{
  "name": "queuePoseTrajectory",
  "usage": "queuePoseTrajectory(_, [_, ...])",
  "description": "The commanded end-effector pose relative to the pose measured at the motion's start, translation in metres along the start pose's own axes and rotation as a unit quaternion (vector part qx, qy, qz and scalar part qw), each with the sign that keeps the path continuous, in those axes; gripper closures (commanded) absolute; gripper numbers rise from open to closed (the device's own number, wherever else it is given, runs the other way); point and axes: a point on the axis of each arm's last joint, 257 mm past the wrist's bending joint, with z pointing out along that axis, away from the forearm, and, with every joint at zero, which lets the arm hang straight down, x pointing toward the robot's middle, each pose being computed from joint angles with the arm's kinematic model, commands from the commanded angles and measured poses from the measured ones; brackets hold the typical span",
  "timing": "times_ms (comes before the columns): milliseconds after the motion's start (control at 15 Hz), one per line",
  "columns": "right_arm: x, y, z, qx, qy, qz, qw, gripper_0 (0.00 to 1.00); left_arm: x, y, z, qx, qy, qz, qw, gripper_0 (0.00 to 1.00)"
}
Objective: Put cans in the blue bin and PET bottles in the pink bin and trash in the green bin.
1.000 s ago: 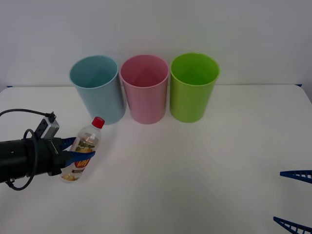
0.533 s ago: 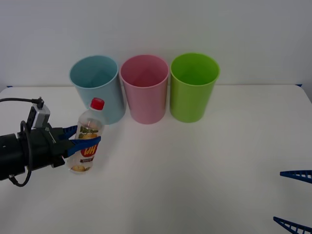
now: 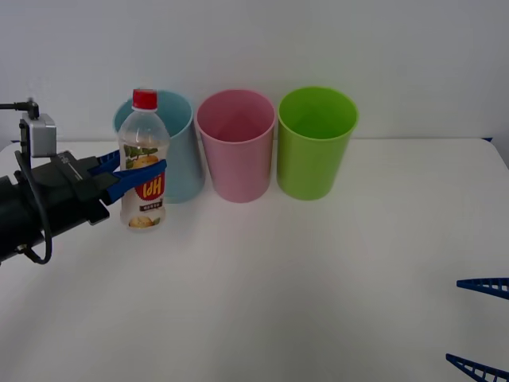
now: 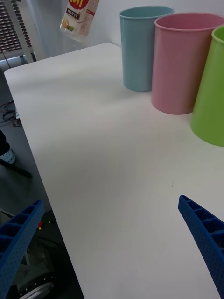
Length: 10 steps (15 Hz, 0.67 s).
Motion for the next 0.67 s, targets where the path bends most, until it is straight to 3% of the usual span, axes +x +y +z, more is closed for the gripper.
queuePoseTrajectory(67, [0.0,0.0,0.0,0.0,0.0,0.0,1.0,0.0,-0.028,0.002,0.004,-0.001,-0.023,0.014,0.9996,1.0])
queuePoseTrajectory(533, [0.0,0.0,0.0,0.0,0.0,0.0,1.0,0.0,-0.079,0.019,0.022,-0.014,-0.071,0.014,0.9973,1.0])
queuePoseTrajectory(667, [0.0,0.0,0.0,0.0,0.0,0.0,1.0,0.0,-0.085,0.033,0.039,-0.024,-0.074,0.014,0.9969,1.0])
